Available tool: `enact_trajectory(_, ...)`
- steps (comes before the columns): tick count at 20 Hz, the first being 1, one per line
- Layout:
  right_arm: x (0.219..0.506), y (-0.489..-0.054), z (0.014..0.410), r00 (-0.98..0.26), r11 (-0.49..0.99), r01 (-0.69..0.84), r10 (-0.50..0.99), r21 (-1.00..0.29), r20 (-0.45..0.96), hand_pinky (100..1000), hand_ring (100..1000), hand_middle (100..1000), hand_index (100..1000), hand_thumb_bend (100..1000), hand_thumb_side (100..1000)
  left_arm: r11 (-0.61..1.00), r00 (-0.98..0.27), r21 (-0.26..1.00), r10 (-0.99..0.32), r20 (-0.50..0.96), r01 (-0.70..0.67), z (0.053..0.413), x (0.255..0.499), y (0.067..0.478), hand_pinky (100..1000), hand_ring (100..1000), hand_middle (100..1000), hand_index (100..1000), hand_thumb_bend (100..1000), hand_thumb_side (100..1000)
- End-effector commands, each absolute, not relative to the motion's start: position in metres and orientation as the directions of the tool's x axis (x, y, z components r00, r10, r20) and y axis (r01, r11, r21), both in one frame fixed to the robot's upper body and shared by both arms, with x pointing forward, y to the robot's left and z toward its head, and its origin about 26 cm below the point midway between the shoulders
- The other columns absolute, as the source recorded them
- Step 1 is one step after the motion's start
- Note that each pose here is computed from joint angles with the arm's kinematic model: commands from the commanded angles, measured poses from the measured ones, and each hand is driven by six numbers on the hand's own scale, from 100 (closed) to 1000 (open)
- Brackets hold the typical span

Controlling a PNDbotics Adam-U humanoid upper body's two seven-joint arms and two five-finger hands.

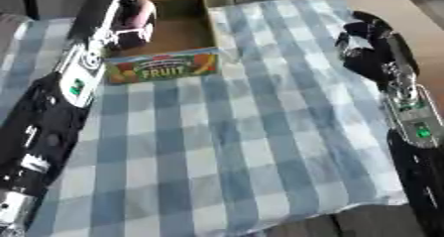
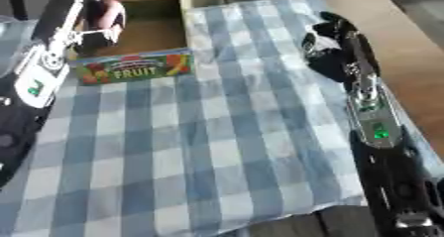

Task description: Pick up objects on the table and place them in the box.

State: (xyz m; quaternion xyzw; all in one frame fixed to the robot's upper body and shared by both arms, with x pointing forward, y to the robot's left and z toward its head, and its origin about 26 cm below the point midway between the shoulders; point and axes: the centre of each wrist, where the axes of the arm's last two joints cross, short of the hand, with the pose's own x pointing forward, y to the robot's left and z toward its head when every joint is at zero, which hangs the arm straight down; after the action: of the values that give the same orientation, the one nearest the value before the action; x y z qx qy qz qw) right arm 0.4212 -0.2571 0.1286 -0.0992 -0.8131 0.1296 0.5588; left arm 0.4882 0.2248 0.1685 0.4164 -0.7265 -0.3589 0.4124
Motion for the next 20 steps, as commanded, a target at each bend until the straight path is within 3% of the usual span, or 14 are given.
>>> enact_trajectory(1,0.424,-0.252,0.140,-0.389,0.940,0.000,0.314,-0.341,0.866,522,860,721,891,100,100,0.362,-0.241,0.861,-0.927,0.289,-0.358,0.179,0.496,0.237,492,384,354,432,165,110)
enact_trajectory(2,0.425,-0.251,0.140,-0.389,0.940,-0.004,0.314,-0.342,0.866,522,860,721,892,100,100,0.352,-0.221,0.863,-0.932,0.288,-0.362,0.179,0.497,0.240,497,390,364,443,170,112)
enact_trajectory(5,0.425,-0.252,0.138,-0.382,0.938,-0.011,0.317,-0.347,0.868,521,860,720,892,100,100,0.320,-0.169,0.878,-0.946,0.276,-0.356,0.178,0.500,0.249,580,523,524,620,299,133)
enact_trajectory(8,0.425,-0.254,0.136,-0.377,0.938,-0.010,0.318,-0.347,0.870,521,860,720,891,100,100,0.296,-0.148,0.898,-0.954,0.261,-0.326,0.179,0.500,0.252,667,651,643,695,339,147)
enact_trajectory(9,0.425,-0.254,0.136,-0.376,0.938,-0.010,0.317,-0.346,0.871,521,859,720,891,100,100,0.296,-0.148,0.900,-0.954,0.261,-0.322,0.179,0.500,0.252,699,704,697,733,370,248)
enact_trajectory(11,0.424,-0.255,0.135,-0.374,0.939,-0.010,0.316,-0.344,0.872,521,859,719,891,100,100,0.300,-0.157,0.898,-0.952,0.262,-0.322,0.182,0.499,0.252,720,741,735,757,407,377)
enact_trajectory(13,0.424,-0.256,0.134,-0.371,0.939,-0.010,0.315,-0.343,0.874,521,859,719,892,100,100,0.316,-0.178,0.889,-0.946,0.270,-0.332,0.187,0.497,0.253,726,746,737,756,386,452)
enact_trajectory(20,0.421,-0.259,0.129,-0.359,0.942,-0.004,0.313,-0.337,0.879,521,858,719,892,100,105,0.442,-0.308,0.822,-0.888,0.342,-0.359,0.214,0.484,0.257,743,755,739,744,309,574)
